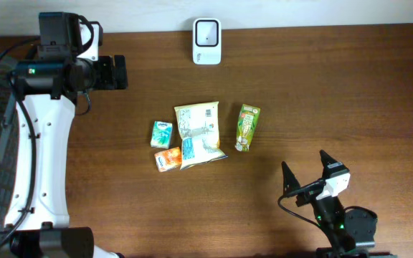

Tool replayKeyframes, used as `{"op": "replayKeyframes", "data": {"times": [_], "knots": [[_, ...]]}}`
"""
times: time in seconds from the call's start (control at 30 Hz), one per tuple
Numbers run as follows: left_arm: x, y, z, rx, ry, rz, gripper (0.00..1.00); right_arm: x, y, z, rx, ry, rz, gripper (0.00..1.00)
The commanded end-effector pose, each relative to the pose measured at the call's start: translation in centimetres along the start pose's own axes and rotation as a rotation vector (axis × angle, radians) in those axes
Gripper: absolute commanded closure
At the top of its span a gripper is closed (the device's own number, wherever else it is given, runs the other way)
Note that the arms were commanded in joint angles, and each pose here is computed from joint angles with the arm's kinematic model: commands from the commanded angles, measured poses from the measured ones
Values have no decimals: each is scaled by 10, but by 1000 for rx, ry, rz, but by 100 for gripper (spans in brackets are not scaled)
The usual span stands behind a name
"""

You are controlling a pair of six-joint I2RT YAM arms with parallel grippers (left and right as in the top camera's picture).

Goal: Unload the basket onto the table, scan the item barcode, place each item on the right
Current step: 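Grasp the green tea carton with the right gripper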

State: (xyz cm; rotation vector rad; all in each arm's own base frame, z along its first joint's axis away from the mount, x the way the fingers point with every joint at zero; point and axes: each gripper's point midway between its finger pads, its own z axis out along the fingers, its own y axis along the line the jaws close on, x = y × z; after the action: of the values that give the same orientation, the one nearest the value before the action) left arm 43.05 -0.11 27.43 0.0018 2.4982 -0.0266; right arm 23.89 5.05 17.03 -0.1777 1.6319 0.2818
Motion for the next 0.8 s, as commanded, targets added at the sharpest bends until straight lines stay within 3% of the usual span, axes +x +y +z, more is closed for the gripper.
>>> {"op": "replayKeyframes", "data": {"times": [0.0, 0.07, 0.17, 0.3, 0.4, 0.43, 0.57, 0.63, 0.77], "knots": [[-8, -1, -16, 11, -44, 13, 1, -34, 16, 2, -84, 15, 18, 1], [-8, -1, -16, 11, -44, 13, 1, -49, 24, 13, -140, 89, 43, 1], [-8, -1, -16, 11, -44, 13, 1, -51, 32, 43, -221, 402, 176, 1], [-5, -1, -16, 11, -33, 13, 1, -22, 38, 88, -300, 836, 420, 1], [-5, -1, -16, 11, -32, 13, 1, 14, 51, 110, -436, 940, 565, 1], [-5, -1, -16, 11, -33, 13, 1, 33, 49, 114, -423, 991, 603, 14], [-5, -1, -16, 11, -32, 13, 1, 94, 37, 122, -184, 1174, 751, 18], [-5, -1, -16, 11, -32, 13, 1, 106, 42, 135, -141, 1171, 720, 10], [-5, -1, -16, 11, -32, 13, 1, 140, 51, 148, -63, 1213, 762, 15]]}}
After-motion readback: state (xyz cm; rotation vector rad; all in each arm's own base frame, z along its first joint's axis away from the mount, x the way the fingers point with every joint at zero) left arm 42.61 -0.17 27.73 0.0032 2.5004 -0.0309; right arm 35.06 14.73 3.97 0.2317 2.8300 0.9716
